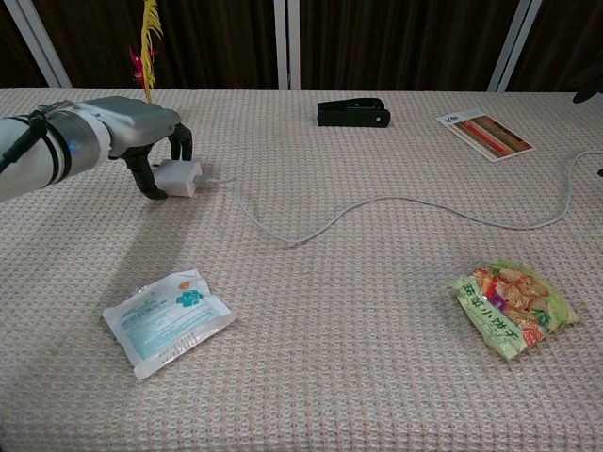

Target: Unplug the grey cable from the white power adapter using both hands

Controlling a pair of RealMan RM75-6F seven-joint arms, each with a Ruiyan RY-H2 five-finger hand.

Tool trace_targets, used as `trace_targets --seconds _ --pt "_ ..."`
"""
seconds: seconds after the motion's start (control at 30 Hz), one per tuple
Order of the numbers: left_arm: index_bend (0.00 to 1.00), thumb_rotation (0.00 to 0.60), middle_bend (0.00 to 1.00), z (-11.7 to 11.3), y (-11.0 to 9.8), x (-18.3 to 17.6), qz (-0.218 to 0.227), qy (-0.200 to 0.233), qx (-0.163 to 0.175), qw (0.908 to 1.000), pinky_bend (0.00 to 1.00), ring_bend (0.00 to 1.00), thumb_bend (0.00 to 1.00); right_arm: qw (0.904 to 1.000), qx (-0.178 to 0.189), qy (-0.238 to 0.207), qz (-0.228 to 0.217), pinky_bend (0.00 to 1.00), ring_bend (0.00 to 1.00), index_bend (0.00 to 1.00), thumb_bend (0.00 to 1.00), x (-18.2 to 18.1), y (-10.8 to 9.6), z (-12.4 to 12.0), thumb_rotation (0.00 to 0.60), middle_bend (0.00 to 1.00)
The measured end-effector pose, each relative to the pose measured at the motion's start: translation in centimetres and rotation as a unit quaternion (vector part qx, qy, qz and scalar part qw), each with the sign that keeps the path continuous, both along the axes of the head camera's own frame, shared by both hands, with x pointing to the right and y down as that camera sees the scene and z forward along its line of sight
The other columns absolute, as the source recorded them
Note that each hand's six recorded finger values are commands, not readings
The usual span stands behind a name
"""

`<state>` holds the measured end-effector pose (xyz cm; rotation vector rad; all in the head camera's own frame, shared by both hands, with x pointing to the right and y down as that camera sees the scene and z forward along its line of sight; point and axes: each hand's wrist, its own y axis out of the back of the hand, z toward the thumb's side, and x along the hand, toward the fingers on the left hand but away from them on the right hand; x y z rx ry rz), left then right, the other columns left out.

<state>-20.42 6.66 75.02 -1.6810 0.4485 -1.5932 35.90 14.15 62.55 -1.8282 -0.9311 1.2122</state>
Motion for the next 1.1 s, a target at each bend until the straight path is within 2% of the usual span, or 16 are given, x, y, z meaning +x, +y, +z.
trace_targets --seconds 0.4,0.83,1.1 --pt "0.35 0.596 0.31 0.1 -0.2 -0.5 -0.017 0.007 0.002 0.9998 0.78 0.70 0.18 1.0000 -0.005 -0.002 0.003 0.27 0.17 0.25 0.21 0.2 0.0 0.4 0.600 0.26" --pt "0.36 0.597 0.32 0.5 -0.3 -1.2 -0.064 0.041 -0.021 0.9969 0.78 0.69 0.18 1.0000 -0.008 -0.004 0.004 0.27 0.17 0.25 0.21 0.1 -0.3 0.6 0.600 0.26" --pt "0.45 0.600 0.37 0.7 -0.2 -1.2 -0.084 0.064 -0.030 0.9939 0.79 0.69 0.20 0.9999 -0.010 -0.005 0.004 0.27 0.17 0.25 0.21 0.0 -0.3 0.8 0.600 0.26"
